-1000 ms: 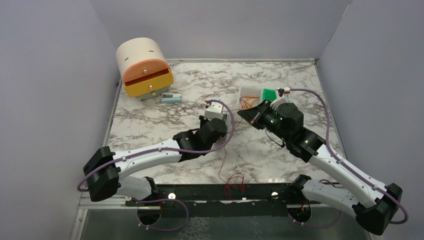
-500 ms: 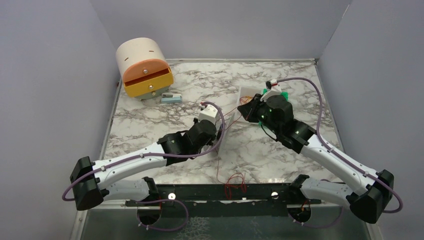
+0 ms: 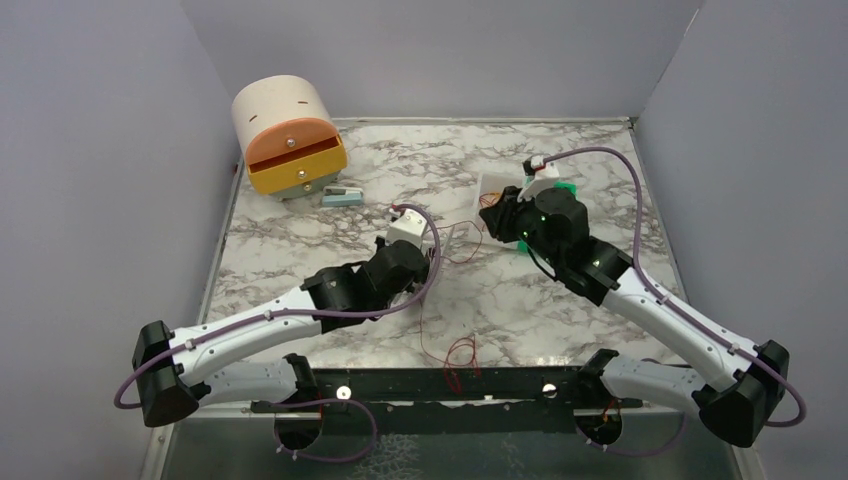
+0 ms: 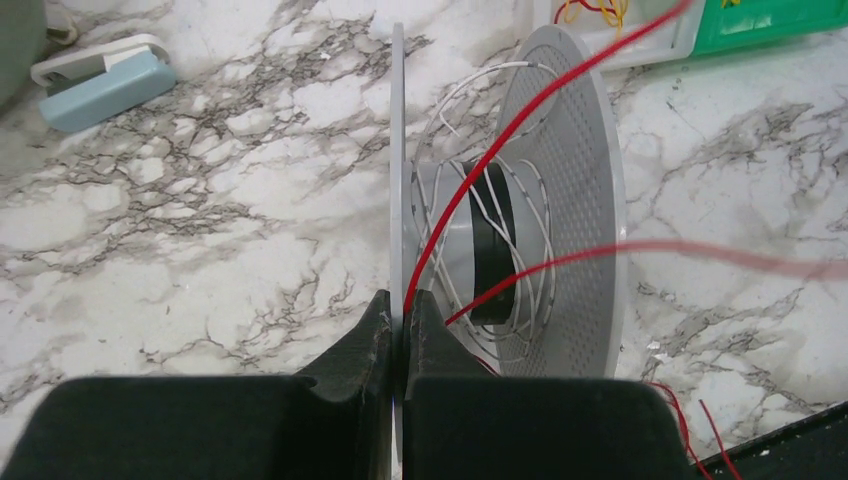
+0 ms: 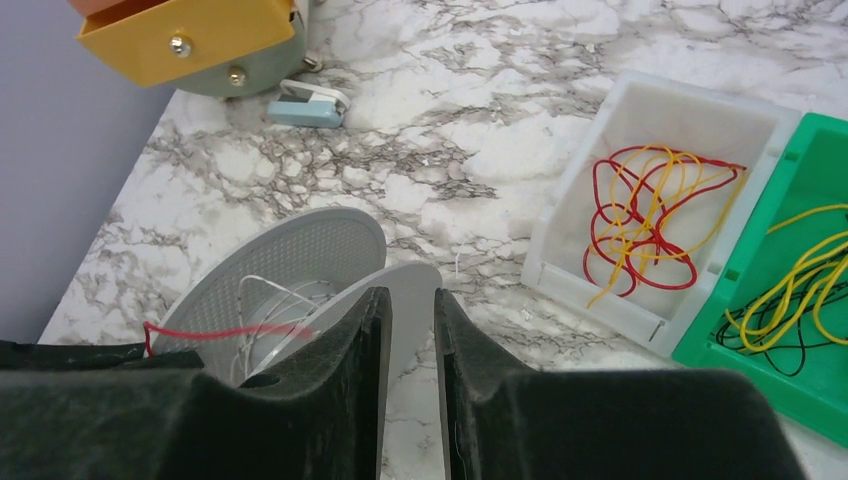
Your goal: Wrap the cables
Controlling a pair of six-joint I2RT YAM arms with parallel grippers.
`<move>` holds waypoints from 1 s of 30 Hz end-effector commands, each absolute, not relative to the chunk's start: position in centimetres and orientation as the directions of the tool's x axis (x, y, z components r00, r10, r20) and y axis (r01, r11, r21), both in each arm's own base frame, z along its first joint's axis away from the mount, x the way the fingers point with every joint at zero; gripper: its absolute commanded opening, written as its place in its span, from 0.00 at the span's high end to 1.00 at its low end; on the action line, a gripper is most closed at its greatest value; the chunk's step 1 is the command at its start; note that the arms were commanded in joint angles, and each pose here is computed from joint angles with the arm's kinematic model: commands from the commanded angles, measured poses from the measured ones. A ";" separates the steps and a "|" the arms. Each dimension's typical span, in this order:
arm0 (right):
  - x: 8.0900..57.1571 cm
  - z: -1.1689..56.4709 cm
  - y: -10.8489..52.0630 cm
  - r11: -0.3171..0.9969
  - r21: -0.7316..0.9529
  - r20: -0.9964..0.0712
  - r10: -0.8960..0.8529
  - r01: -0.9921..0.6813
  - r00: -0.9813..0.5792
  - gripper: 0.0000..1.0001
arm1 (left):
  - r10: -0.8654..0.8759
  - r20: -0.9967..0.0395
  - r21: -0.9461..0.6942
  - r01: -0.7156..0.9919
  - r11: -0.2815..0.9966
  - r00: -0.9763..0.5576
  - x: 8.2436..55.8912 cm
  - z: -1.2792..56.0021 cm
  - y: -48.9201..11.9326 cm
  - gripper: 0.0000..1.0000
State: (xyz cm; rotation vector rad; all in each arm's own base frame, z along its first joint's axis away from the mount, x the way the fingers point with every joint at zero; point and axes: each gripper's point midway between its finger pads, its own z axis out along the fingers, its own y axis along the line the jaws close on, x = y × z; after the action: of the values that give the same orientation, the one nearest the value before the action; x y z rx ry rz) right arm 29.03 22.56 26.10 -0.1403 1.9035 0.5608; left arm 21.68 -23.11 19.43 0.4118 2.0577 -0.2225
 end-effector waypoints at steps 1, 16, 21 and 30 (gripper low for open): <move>28.6 29.6 22.9 0.855 0.301 -0.926 0.156 -0.422 -0.344 0.72 | 0.076 -0.931 -0.035 0.293 0.955 -0.358 23.3 24.9 -22.6 1.00; 23.1 34.0 23.7 0.687 0.342 -0.936 0.186 -0.641 -0.300 0.52 | 0.002 -0.978 -0.038 0.187 0.982 -0.209 24.7 33.1 -20.4 1.00; 19.9 33.5 26.2 0.508 0.310 -0.949 0.111 -0.803 -0.296 0.47 | 0.018 -0.978 -0.022 0.186 0.982 -0.207 24.8 34.2 -20.4 1.00; 18.2 29.5 29.0 0.345 0.422 -0.904 0.092 -0.839 -0.417 0.42 | 0.021 -0.977 -0.018 0.177 0.984 -0.214 24.7 35.6 -20.0 1.00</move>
State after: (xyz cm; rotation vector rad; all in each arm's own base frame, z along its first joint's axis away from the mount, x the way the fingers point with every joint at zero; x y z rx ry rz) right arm 19.31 27.50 29.27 -0.6281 1.7151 1.1021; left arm 24.50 -20.60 32.81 0.2162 1.8317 -0.1261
